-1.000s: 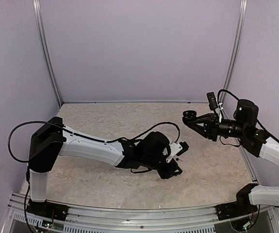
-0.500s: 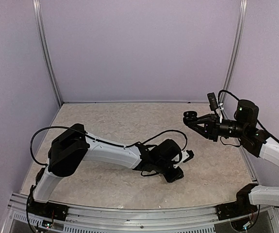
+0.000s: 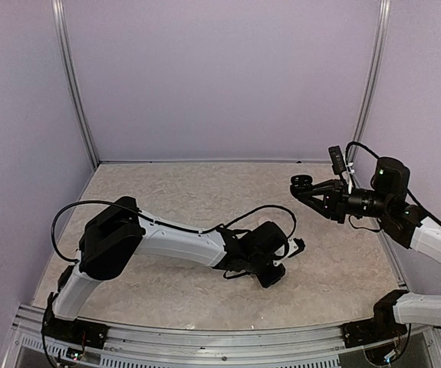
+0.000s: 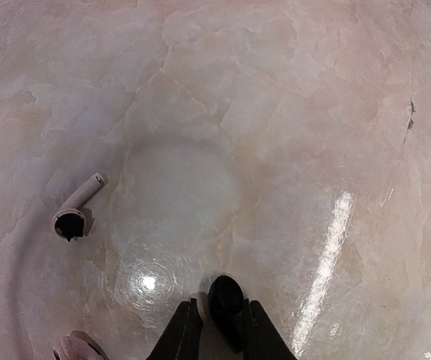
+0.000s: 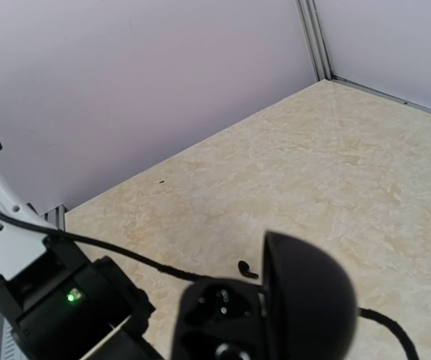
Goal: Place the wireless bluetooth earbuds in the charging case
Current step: Move the left earbud to the center of the board.
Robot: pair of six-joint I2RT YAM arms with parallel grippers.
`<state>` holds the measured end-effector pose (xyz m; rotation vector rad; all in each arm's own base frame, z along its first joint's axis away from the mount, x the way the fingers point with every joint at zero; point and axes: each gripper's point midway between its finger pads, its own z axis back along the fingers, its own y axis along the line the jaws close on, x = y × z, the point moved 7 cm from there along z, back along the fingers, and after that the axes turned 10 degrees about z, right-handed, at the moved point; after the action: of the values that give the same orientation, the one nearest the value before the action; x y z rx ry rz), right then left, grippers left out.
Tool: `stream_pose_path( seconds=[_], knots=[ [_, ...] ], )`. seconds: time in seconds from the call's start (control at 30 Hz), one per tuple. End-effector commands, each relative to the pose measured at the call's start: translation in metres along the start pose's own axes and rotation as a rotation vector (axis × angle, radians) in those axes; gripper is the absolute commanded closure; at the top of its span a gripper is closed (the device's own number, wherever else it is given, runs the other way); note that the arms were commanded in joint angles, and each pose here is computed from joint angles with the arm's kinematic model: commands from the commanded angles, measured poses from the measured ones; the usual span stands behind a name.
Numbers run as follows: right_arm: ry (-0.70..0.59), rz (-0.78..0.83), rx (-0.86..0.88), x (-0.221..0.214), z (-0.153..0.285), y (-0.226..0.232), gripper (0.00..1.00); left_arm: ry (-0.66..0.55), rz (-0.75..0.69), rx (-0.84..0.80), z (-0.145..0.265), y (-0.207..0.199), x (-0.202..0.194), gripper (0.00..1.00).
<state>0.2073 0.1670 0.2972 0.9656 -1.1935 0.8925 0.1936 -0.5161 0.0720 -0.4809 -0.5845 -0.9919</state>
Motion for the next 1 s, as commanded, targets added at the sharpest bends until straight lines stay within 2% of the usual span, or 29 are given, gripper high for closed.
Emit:
stream_pose_path(
  seconds=[0.0, 0.23, 0.4, 0.53, 0.97],
  knots=[
    [-0.006, 0.004, 0.003, 0.002, 0.004, 0.001, 1.00, 0.106, -0.040, 0.073, -0.001, 0.011, -0.026, 0.81],
    [0.002, 0.004, 0.004, 0.001, 0.003, 0.000, 1.00, 0.130, -0.062, 0.086, 0.007, 0.013, -0.031, 0.94],
    [0.001, 0.006, 0.004, 0.002, 0.003, 0.000, 1.00, 0.168, -0.058, 0.089, 0.013, 0.017, -0.039, 0.99],
    [0.005, 0.006, 0.005, 0.001, 0.002, -0.001, 1.00, 0.229, -0.015, 0.098, 0.026, 0.032, -0.062, 1.00],
    [-0.003, 0.001, 0.028, -0.001, 0.000, -0.001, 1.00, 0.400, 0.069, 0.196, 0.104, 0.076, -0.127, 1.00]
  ],
)
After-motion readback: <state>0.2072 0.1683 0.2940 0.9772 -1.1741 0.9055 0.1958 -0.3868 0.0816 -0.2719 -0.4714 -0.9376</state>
